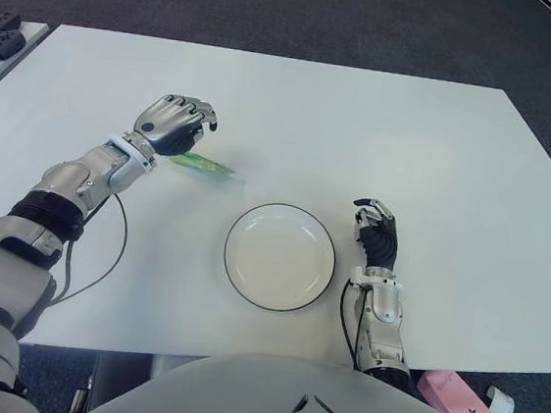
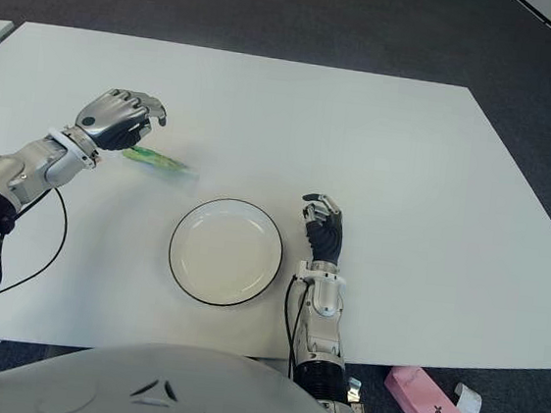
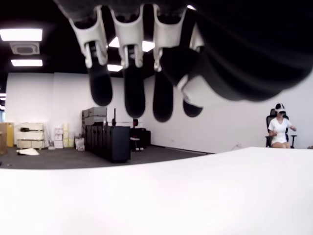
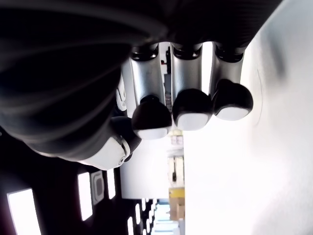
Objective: Put the toothpaste on the table into the plate.
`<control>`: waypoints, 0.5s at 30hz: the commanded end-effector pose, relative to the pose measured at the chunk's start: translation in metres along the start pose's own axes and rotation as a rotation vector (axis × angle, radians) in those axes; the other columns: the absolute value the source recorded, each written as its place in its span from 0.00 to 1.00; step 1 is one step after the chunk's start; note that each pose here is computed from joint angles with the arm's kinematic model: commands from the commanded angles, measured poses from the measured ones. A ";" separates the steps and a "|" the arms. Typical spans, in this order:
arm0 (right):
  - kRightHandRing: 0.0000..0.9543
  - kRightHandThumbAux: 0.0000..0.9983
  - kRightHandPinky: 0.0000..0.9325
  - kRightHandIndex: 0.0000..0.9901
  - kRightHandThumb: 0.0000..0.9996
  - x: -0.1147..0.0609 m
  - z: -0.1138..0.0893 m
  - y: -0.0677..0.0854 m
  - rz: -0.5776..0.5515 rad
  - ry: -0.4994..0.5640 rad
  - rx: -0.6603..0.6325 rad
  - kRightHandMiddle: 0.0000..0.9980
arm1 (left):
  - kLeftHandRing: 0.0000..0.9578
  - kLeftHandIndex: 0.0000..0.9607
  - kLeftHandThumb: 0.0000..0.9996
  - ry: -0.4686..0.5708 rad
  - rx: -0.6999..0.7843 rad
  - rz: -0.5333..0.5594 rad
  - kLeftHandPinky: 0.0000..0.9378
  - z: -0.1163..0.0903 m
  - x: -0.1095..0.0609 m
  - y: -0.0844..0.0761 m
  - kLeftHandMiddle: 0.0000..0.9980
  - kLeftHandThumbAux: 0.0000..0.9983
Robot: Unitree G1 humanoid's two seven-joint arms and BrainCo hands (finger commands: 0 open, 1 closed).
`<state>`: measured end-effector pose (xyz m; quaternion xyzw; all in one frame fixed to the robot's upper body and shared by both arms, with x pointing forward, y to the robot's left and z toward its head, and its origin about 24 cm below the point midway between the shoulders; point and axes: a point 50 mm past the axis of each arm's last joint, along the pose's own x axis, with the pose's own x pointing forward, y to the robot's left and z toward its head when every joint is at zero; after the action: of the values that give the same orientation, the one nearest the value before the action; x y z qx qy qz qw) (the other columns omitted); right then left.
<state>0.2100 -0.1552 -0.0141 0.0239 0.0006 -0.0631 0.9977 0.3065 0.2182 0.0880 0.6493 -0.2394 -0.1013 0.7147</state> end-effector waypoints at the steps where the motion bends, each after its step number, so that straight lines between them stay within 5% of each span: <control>1: 0.92 0.73 0.93 0.44 0.70 0.002 -0.002 0.001 0.002 0.015 -0.003 0.90 | 0.96 0.44 0.85 -0.010 -0.014 0.036 0.96 0.007 -0.001 0.004 0.55 0.67; 15: 0.91 0.73 0.92 0.44 0.70 0.002 -0.002 0.003 -0.004 0.023 0.006 0.89 | 0.94 0.43 0.86 -0.083 -0.060 0.126 0.92 0.034 0.005 0.019 0.55 0.66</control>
<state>0.2107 -0.1541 -0.0144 0.0225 0.0018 -0.0624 0.9978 0.2962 0.1956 0.1104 0.6142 -0.3067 -0.0786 0.7228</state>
